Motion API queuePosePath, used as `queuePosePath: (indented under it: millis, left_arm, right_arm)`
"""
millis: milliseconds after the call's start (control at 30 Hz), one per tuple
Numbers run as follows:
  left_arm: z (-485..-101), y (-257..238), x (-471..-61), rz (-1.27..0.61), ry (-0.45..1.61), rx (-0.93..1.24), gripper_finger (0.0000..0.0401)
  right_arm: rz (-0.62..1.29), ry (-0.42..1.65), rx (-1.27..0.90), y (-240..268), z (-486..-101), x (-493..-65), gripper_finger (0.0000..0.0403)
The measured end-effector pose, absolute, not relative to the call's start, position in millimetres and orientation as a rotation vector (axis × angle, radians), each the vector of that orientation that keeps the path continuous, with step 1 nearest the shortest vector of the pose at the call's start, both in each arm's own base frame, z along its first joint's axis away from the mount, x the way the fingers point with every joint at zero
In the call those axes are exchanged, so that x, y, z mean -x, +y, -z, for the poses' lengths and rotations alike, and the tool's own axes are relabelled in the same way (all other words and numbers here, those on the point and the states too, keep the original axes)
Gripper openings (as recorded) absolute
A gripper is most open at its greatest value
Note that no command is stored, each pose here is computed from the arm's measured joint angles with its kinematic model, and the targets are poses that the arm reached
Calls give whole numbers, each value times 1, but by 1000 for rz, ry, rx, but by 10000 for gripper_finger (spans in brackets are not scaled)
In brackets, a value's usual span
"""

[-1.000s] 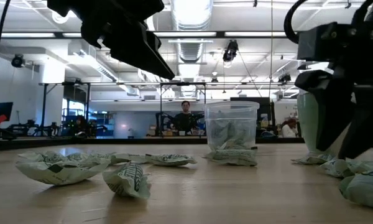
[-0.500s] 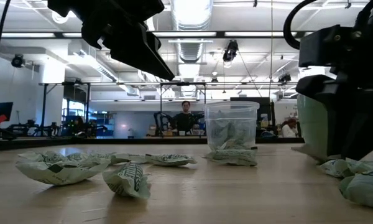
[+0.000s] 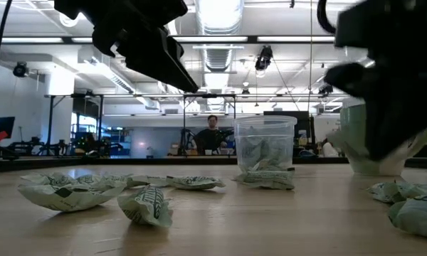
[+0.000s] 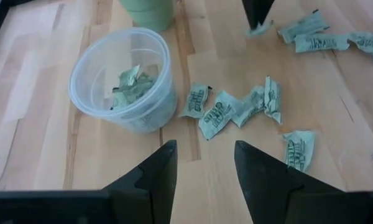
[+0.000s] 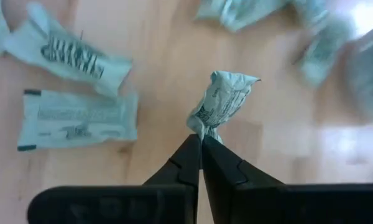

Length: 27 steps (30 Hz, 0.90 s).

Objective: Pick and place Stevia / Truvia into bins
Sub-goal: Put the green stevia packet into the transparent container

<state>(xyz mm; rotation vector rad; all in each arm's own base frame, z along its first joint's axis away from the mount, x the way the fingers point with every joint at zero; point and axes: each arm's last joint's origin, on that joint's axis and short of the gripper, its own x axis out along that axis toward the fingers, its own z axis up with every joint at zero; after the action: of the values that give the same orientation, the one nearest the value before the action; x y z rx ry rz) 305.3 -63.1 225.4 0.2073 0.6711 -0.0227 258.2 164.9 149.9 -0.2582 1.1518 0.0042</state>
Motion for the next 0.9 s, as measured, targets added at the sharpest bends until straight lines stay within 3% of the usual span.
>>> queuePosePath:
  millis: [133, 367, 900]
  left_arm:
    - [-223, -63, -303, 24, 700, -214, 144]
    - [-222, -62, -302, 24, 717, -217, 144]
    - [-213, -61, -298, 25, 748, -224, 144]
  right_arm:
    - [101, 1080, 403, 163, -167, -263, 9]
    - [445, 873, 674, 147, -186, -275, 9]
    - [525, 1060, 500, 70, -179, -304, 9]
